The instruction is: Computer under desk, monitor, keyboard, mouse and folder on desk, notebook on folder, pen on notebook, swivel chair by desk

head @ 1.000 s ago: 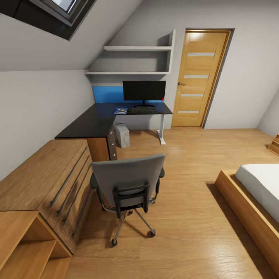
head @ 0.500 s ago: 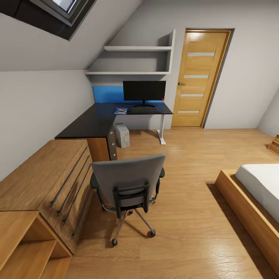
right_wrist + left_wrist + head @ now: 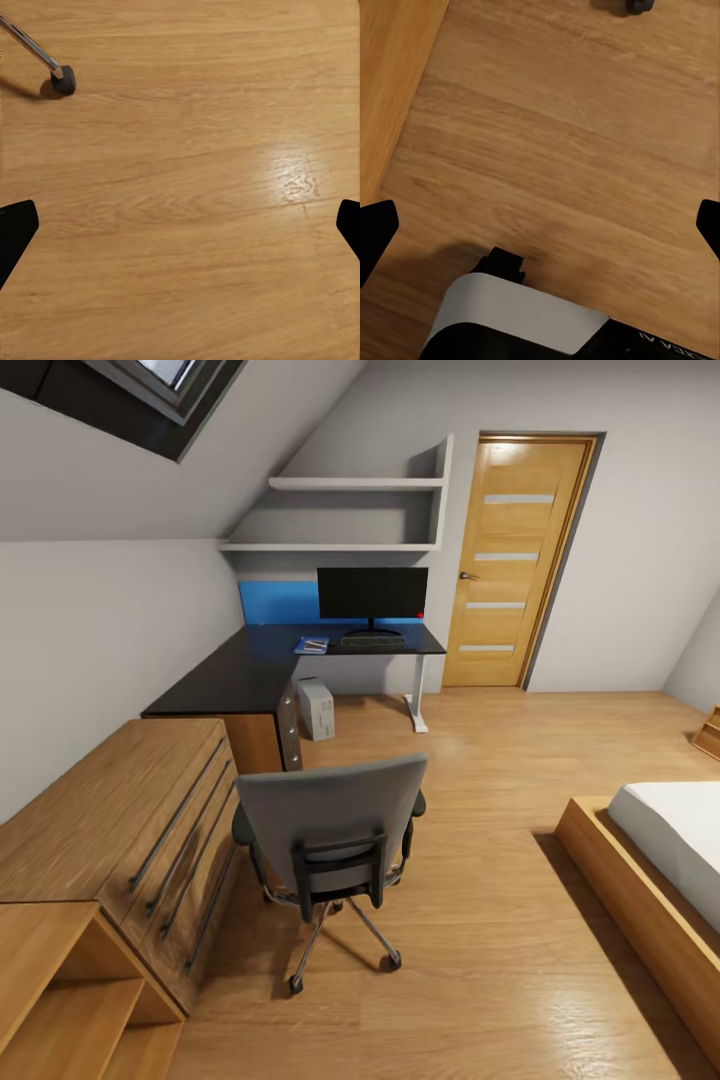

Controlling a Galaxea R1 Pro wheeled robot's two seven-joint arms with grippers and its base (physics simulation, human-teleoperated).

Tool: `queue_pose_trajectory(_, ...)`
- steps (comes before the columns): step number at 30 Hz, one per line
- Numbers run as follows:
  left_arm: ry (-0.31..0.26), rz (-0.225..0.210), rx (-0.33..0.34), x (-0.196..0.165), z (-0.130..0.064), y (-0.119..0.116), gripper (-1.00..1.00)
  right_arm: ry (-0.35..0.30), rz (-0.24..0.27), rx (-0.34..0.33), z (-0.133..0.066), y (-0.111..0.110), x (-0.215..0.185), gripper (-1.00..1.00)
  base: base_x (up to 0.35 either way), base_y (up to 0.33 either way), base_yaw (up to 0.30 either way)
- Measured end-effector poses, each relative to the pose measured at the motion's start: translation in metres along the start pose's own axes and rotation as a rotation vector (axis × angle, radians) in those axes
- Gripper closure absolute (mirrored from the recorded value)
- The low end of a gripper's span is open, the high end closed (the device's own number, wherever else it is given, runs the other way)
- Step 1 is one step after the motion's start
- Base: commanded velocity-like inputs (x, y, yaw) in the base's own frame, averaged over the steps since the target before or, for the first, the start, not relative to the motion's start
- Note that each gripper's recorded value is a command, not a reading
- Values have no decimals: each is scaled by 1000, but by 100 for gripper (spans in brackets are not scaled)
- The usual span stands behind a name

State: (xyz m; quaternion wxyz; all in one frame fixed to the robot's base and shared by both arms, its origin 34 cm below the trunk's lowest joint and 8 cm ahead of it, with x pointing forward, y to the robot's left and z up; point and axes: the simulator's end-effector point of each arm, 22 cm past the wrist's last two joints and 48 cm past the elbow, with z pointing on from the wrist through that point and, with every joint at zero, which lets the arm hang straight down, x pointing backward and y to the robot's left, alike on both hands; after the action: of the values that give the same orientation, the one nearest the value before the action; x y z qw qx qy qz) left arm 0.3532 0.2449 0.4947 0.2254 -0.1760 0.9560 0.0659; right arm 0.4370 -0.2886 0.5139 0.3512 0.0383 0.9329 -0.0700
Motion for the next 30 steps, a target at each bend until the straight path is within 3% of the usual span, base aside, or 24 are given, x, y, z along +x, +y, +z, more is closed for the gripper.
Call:
queue_pose_trajectory(5,13,-11,20,11,2,-20,-100,0,0,-2,6,2,5,-100,0,0,0)
queue_pose_trajectory(14,15,-14,20,19,15,-21,-100,0,0,-2,17,4,16,-100,0,0,0)
queue_pose_trajectory(30,7,-7,17,16,17,-15,-100,0,0,-1,17,4,16,-100,0,28,0)
